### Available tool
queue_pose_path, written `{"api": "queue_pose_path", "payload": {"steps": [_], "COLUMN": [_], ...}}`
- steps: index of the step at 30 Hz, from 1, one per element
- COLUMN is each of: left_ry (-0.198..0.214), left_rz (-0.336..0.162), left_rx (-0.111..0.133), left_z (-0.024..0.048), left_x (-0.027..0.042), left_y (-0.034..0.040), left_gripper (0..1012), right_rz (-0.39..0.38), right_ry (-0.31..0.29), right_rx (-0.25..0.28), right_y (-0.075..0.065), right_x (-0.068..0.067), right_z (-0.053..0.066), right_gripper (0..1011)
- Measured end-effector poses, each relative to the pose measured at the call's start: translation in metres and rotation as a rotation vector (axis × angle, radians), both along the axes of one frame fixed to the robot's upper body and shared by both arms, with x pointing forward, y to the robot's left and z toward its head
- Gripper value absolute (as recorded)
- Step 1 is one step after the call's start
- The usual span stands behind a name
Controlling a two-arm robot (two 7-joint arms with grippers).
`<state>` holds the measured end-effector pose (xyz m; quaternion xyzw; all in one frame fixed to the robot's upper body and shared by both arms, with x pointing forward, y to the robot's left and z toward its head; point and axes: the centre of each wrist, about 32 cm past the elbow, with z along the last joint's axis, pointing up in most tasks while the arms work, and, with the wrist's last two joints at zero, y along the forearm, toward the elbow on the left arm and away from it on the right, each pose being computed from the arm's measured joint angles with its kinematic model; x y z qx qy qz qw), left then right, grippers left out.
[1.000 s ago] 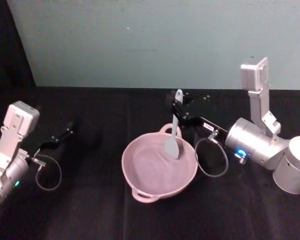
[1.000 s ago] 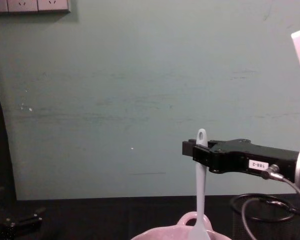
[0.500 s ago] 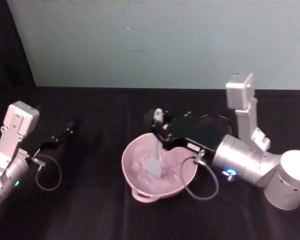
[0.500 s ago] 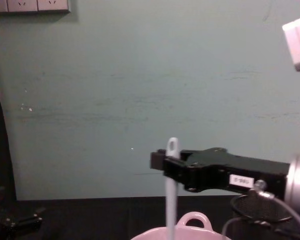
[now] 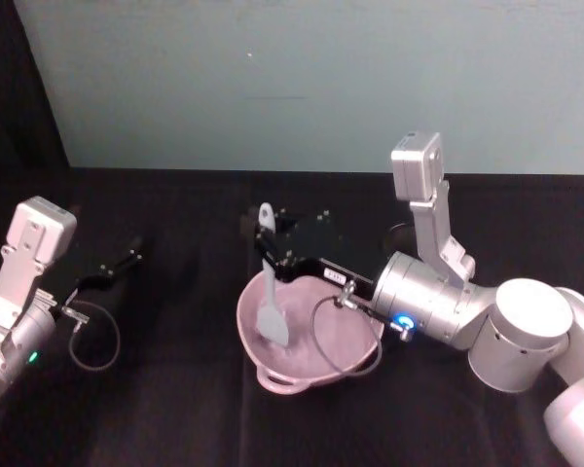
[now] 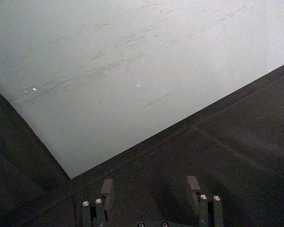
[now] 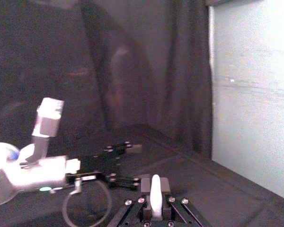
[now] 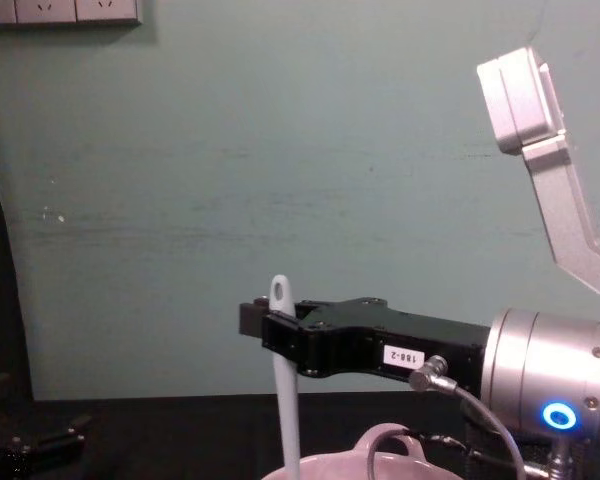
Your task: Use the one hand to pick up the spoon and stir the clear water in the bowl.
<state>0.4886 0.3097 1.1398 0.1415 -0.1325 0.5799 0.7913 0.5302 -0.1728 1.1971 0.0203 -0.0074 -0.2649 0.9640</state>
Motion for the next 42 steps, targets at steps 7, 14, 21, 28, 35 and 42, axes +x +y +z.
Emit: {"api": "queue_pose_path", "payload": {"steps": [7,14,21,28,35,42], "left_ry": [0.000,0.000,0.000,0.000,0.000,0.000], "left_rz": [0.000,0.000,0.000,0.000,0.000,0.000], "left_rx": [0.000,0.000,0.000,0.000,0.000,0.000], "left_z": [0.0000,0.0000,0.0000,0.0000,0.0000,0.0000], "left_x": [0.0000,0.0000,0.0000,0.0000,0.0000,0.0000], "left_y": [0.0000,0.0000,0.0000,0.0000,0.0000,0.0000], "left_gripper": [1005,1005,1005,1005,1005,1005], "right_rz": [-0.085,-0.154,-0.190,-0.170,-0.101,-0.039], "right_ry": [0.001,-0.009,-0.011,-0.012,0.007,0.036], "right_rx": [0.002,0.001,-0.008,-0.018,0.000,0.034], "right_y": [-0.013,-0.033,-0.052,-0.056,-0.045,-0.024], "right_x": [0.015,0.021,0.018,0.006,-0.007,-0.009], "right_z": [-0.004,-0.002,-0.001,0.000,-0.002,-0.005], "right_gripper": [113,113,114,113,114,113]}}
